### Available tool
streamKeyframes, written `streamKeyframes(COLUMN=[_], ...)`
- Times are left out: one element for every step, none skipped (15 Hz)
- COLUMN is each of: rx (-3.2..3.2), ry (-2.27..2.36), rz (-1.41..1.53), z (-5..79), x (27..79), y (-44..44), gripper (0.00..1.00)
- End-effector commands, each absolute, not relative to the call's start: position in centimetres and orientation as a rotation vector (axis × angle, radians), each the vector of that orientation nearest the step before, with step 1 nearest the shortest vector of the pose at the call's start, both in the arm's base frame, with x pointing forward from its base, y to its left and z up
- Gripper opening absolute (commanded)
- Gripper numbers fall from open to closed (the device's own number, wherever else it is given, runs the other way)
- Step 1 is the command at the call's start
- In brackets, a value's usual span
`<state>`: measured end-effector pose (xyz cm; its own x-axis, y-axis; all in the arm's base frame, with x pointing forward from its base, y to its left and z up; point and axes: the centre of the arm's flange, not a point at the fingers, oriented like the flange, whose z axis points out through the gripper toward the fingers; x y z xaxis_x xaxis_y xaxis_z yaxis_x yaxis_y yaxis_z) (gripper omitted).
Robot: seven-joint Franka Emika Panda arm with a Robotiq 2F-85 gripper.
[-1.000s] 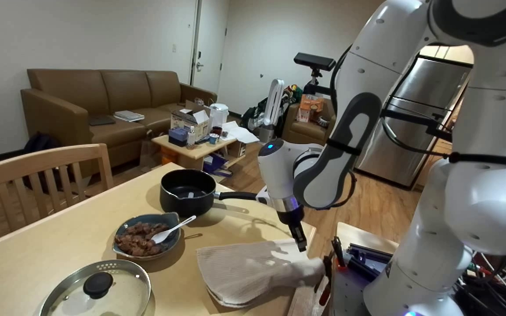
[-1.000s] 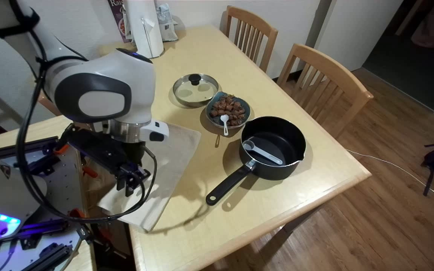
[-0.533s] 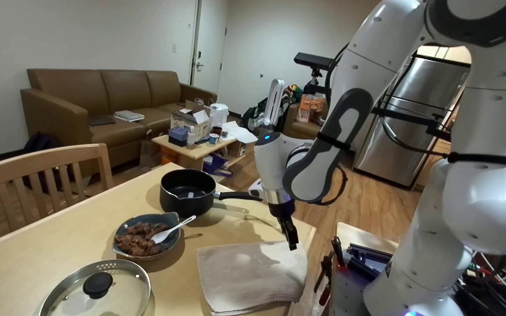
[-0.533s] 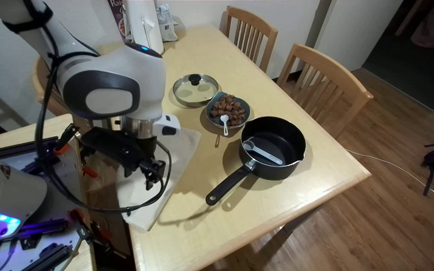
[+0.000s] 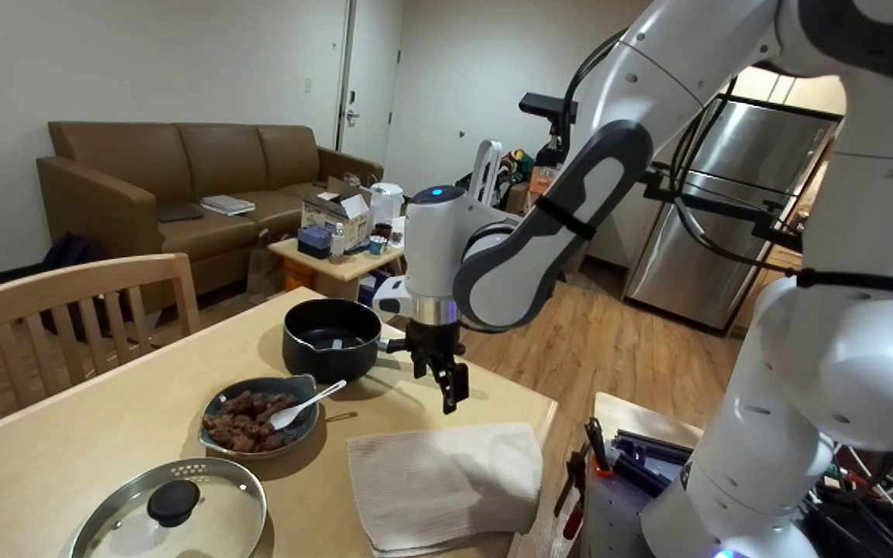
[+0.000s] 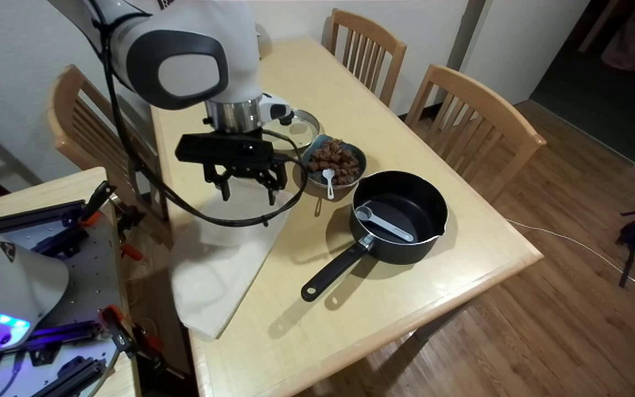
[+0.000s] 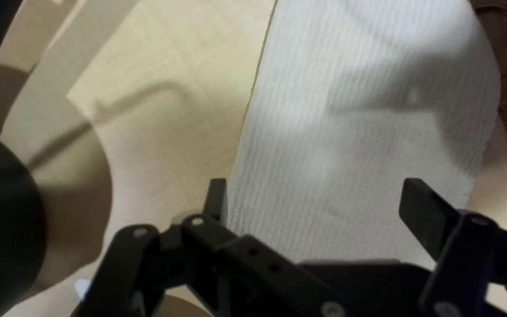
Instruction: Take the towel out of the pot and put it on the table
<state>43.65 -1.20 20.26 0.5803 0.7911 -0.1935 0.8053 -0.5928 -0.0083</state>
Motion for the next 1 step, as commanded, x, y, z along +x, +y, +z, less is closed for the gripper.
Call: streamKeyframes(rx=[2.712], ry=[1.395], rz=[-0.263], z=[20.36], x=[43.95], y=[-1.17], gripper=[1.0])
